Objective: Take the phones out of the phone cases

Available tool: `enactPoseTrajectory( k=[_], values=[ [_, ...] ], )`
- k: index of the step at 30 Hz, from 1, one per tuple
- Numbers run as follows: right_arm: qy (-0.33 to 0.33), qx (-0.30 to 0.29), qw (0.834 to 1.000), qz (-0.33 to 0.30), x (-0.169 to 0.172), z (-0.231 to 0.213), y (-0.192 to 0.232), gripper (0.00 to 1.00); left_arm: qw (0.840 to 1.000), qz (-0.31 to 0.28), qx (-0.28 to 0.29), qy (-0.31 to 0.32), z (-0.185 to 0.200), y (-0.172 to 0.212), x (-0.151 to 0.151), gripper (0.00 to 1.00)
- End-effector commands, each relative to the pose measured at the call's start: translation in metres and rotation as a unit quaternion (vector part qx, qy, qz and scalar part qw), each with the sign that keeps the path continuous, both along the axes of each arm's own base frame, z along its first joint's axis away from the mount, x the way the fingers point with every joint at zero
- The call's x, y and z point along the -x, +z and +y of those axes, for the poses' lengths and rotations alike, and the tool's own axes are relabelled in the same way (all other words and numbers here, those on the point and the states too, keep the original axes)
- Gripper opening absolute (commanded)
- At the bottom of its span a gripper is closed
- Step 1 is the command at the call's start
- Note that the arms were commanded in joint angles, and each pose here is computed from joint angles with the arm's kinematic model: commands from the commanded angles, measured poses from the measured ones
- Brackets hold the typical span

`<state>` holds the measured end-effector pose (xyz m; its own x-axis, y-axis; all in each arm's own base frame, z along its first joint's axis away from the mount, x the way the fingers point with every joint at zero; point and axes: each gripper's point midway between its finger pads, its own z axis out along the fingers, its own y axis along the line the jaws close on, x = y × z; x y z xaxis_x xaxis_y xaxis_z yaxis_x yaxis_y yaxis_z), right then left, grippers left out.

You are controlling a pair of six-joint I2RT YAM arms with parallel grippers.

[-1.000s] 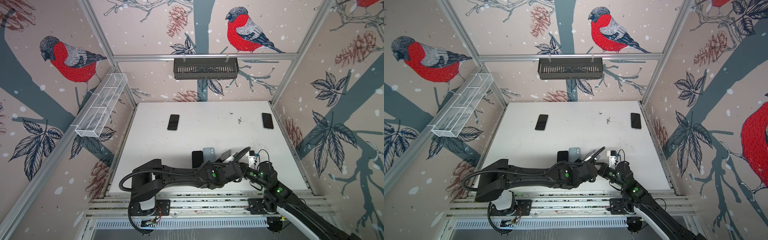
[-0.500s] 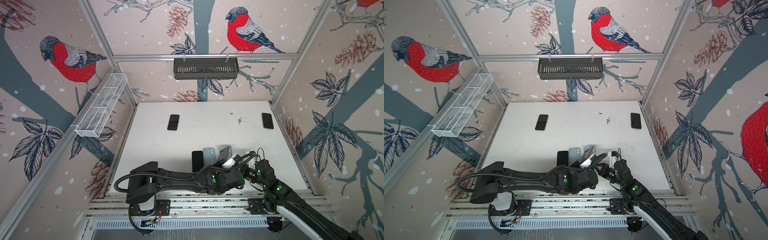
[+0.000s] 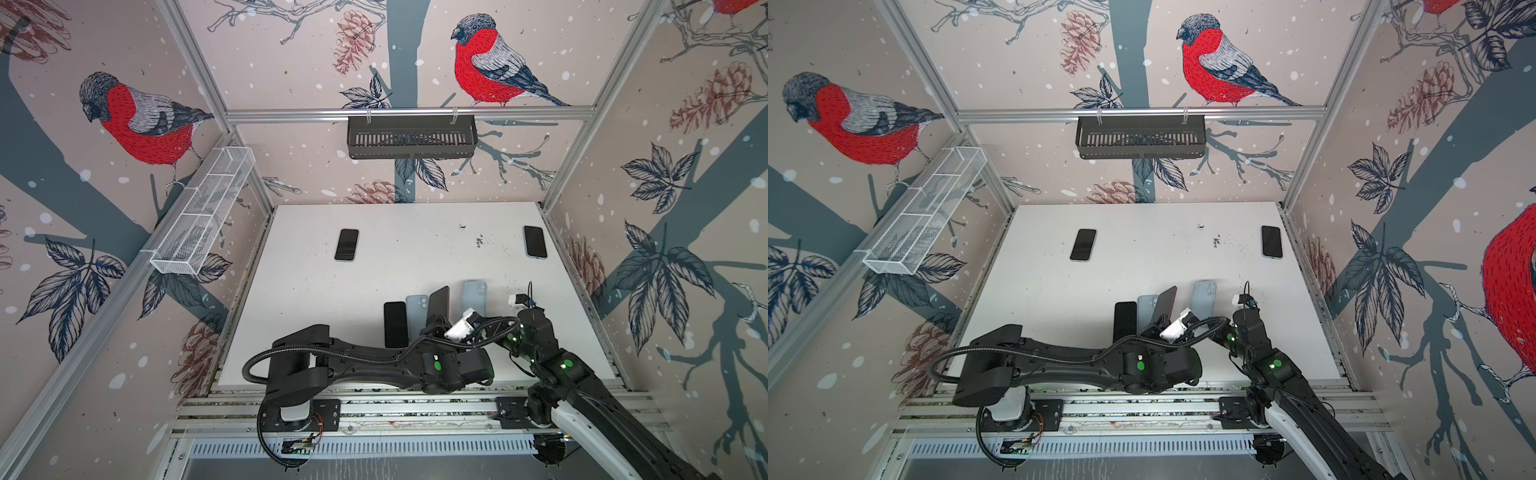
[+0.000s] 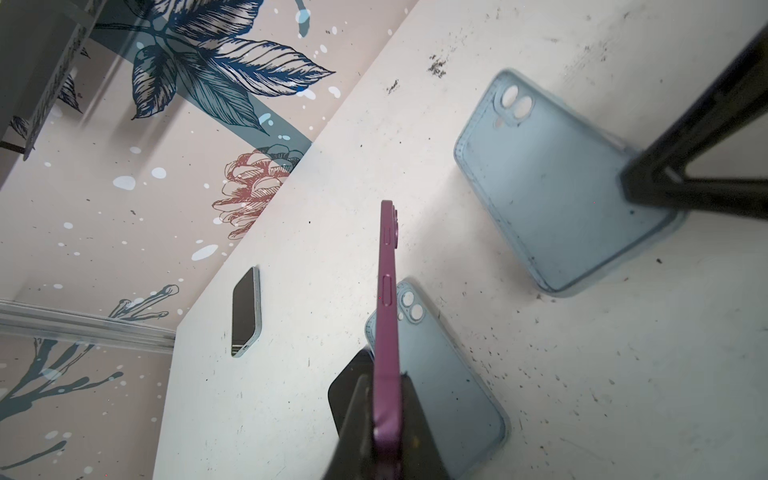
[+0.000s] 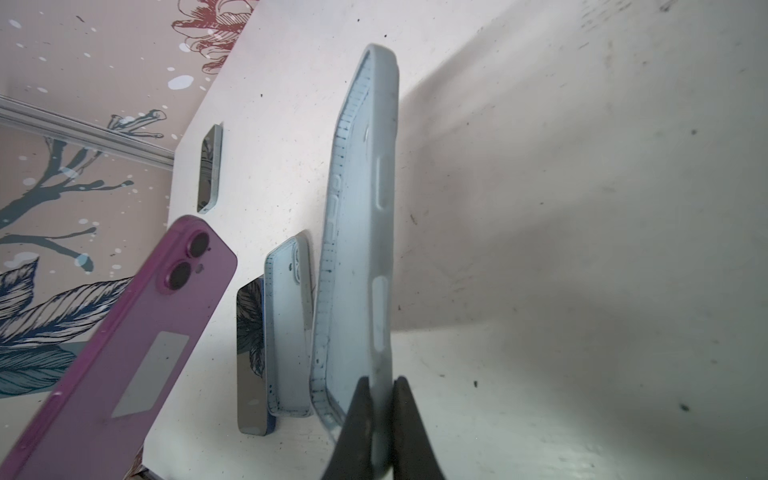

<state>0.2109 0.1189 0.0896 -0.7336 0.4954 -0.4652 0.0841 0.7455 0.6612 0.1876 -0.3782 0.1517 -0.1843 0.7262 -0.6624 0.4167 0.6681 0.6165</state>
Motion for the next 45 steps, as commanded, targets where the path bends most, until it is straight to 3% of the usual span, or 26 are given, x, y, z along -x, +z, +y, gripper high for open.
enactPoseTrajectory(
  k=[1,18,20,28,39,45],
  values=[
    [0.019,0.025,0.999,0.015,0.004,-0.004,-0.006,0.0,0.999,-0.024,-0.019,0.013,-0.006,-0.002,-0.005,0.0],
    [0.055,0.017,0.997,0.043,0.004,-0.009,-0.012,0.0,0.984,-0.043,-0.169,0.021,-0.038,-0.071,-0.012,0.0],
    [0.057,0.017,0.997,0.045,0.005,-0.008,-0.015,0.0,0.984,-0.047,-0.171,0.022,-0.04,-0.075,-0.013,0.1],
    [0.056,0.018,0.997,0.046,0.005,-0.009,-0.018,0.0,0.987,-0.03,-0.16,0.013,-0.047,-0.089,-0.011,0.25],
    [0.06,0.024,0.996,0.053,0.005,-0.009,-0.024,0.0,0.994,-0.005,-0.106,0.023,-0.051,-0.09,-0.011,0.72],
    [0.06,0.026,0.996,0.056,0.004,-0.01,-0.026,0.0,0.997,0.013,-0.079,0.02,-0.051,-0.089,-0.009,0.8]
  ],
)
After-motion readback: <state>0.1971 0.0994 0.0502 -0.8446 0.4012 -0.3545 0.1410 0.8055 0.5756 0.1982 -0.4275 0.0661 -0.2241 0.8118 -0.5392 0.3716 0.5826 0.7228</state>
